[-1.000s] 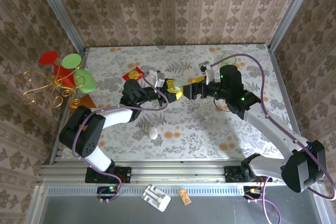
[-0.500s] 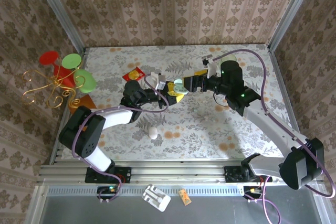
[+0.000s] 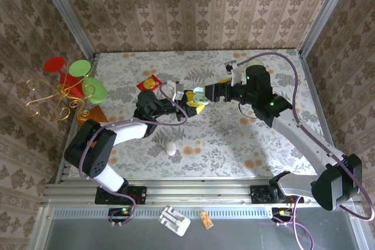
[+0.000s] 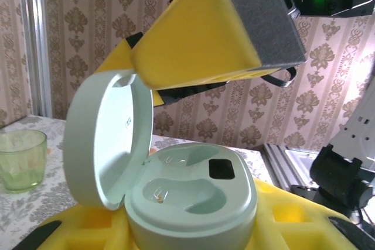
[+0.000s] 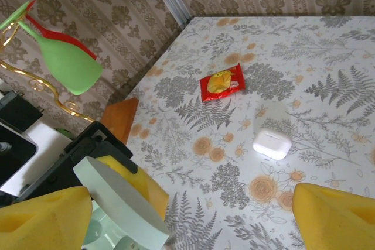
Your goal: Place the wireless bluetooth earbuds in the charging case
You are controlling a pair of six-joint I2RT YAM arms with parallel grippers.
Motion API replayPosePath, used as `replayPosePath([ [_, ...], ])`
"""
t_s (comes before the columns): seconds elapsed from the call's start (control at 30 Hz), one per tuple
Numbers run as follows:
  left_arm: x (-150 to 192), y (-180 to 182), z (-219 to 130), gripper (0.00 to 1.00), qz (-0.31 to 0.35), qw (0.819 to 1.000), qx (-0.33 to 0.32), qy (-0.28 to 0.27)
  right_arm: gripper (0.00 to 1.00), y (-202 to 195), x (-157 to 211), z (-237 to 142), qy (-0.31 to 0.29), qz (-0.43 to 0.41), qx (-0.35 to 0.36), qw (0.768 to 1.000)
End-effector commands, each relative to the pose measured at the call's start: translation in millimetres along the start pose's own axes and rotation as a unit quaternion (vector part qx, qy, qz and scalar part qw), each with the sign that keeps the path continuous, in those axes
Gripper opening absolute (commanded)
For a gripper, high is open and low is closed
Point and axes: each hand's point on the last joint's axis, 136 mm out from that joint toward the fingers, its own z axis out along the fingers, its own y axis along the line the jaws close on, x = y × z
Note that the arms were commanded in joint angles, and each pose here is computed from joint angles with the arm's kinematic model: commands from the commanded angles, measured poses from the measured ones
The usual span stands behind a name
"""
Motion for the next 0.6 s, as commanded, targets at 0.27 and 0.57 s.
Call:
replayPosePath([
  [0.27, -23, 8, -10, 0.10, 0.068, 0.996, -0.044, -0.036, 0.91, 36, -15, -43, -0.044, 0.010, -0.048, 0.998],
  [0.57, -28, 14, -21, 0.10, 0.101, 0.990, -0.088, -0.044, 0.92, -2, 22, -55, -0.021, 0.040, 0.048, 0.998],
])
